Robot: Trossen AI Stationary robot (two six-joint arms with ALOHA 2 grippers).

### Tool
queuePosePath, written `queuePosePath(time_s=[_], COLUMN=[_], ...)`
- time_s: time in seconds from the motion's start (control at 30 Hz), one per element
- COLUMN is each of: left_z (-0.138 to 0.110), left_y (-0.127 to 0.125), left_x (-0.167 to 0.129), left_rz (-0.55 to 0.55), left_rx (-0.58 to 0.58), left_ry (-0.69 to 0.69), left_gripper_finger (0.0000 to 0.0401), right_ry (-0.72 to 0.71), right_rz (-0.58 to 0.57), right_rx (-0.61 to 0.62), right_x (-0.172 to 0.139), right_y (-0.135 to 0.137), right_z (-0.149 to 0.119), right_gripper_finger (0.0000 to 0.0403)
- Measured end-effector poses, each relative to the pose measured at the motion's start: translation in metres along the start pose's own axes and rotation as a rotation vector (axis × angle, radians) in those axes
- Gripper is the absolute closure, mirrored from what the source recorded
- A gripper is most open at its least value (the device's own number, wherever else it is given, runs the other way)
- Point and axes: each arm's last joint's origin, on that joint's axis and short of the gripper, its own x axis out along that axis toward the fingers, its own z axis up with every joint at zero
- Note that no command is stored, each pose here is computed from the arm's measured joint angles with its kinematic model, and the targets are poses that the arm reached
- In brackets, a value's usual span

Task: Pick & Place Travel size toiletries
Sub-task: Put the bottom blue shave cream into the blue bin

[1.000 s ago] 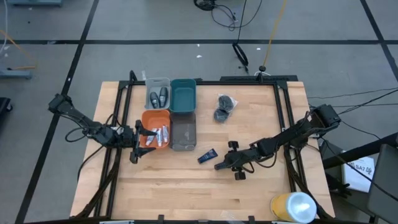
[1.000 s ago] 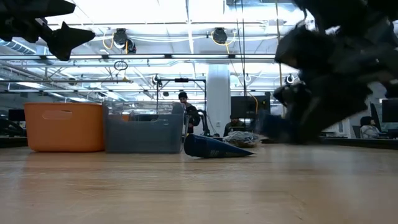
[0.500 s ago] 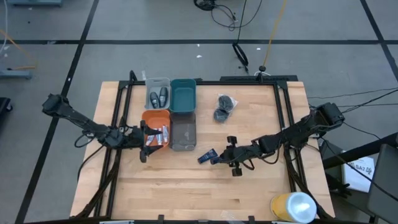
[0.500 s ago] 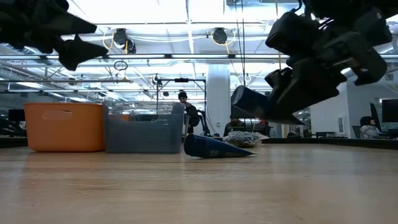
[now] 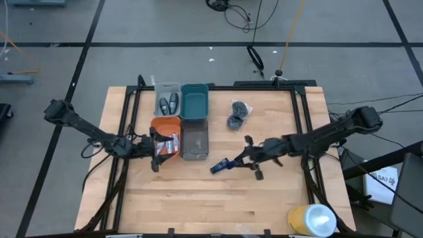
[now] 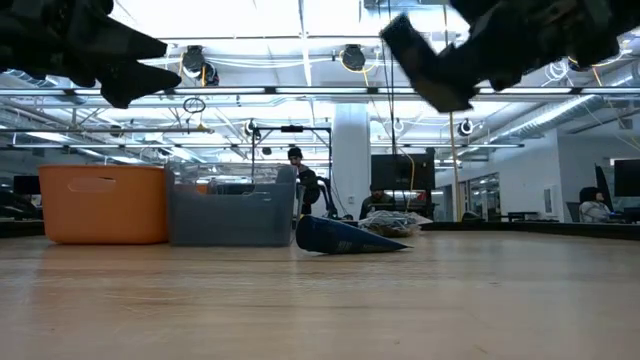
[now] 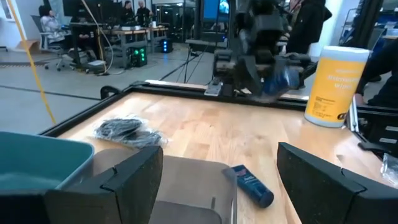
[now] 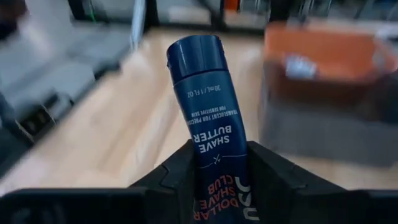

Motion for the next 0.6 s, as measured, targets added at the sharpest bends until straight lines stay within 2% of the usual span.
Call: queuePosePath(time_s=[0.1,0.17,0.4,0.6], left_z=[-0.001,0.0,0.005,0.011], left_y=[-0.002,-0.002,0.0,-0.011], left_x=[0.002,0.004,0.021,0.054], left_rz=[0.0,0.006,0.081,0.026], left_rx=[0.012,0.015,0.008,0.108], left_ry=[-0.004,-0.021,-0.053,0.011], left_gripper_finger=[0.0091,0.0091,0.0091,0.0091], right_ry=[-0.154,-0.207,-0.237,-0.275], right_rz=[-0.013,-0.027,-0.035,-0.036], right_rx=[0.027,0.048,0.066,0.041], right_x=[-0.015,-0.022,-0.032,-0.033], right_y=[-0.006,-0.01,-0.012,-0.012], right_z=[-0.007,-0.012,-0.019,-0.015], right_gripper_finger=[0.0294,0.0301,0.0308,0.0308])
